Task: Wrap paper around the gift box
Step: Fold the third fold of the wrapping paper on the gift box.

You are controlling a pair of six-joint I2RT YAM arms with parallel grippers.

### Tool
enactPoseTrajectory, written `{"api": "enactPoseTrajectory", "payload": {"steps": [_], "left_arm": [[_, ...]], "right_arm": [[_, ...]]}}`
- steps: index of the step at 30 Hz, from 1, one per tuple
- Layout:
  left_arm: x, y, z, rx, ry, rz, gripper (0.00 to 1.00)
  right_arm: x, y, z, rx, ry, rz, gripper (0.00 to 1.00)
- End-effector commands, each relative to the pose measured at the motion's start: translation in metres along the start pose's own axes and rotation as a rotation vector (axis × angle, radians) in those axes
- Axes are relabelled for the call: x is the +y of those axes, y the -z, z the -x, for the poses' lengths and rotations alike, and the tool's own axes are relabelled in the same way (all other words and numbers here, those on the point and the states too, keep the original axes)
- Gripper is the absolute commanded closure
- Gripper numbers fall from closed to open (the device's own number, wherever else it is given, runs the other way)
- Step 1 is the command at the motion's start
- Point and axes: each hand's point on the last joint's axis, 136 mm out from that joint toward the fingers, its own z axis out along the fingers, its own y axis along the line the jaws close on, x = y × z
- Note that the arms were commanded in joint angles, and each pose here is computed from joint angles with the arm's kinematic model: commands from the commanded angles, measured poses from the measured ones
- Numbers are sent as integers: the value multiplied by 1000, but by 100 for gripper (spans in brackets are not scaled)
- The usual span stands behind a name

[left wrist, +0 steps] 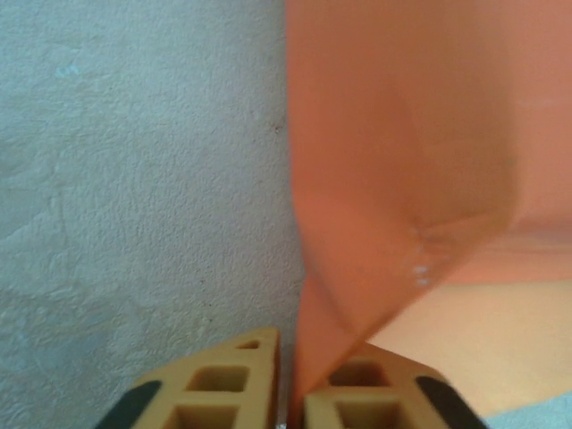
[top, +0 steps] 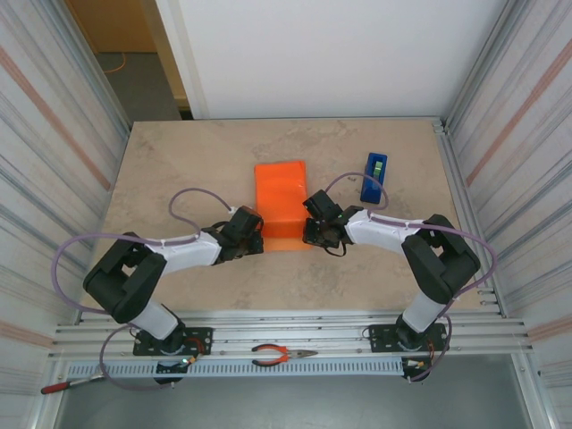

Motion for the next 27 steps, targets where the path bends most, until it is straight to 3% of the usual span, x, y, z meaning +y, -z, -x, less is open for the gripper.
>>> {"api": "enactPoseTrajectory", "payload": {"steps": [1,3,5,9,15,18,20,25,27], "left_arm": [[3,-2,1,-5,-14,30,90],[3,-3,1,-6,-17,33,92],[3,-3,2,-10,-18,33,95],[2,-3,3,-14,-24,29,96],[-1,-2,5,-22,-32,22,96],[-4,0,8,-28,-46,9,92],[-8,4,12,-39,-56,-9,86],[-19,18,22,-74,-92,-65,66],[-22,24,25,-89,-105,-79,54]], "right_arm": [[-4,-4,-3,11,6,-9,80],[-3,-5,-3,14,5,-8,71],[-3,-6,-3,19,6,-9,72],[-1,-8,-4,25,8,0,100],[0,-4,-3,14,1,-2,100],[-2,0,-2,8,2,-12,86],[-3,5,0,-7,0,-23,57],[-10,19,4,-39,3,-49,18],[-10,25,6,-53,16,-54,7]]}}
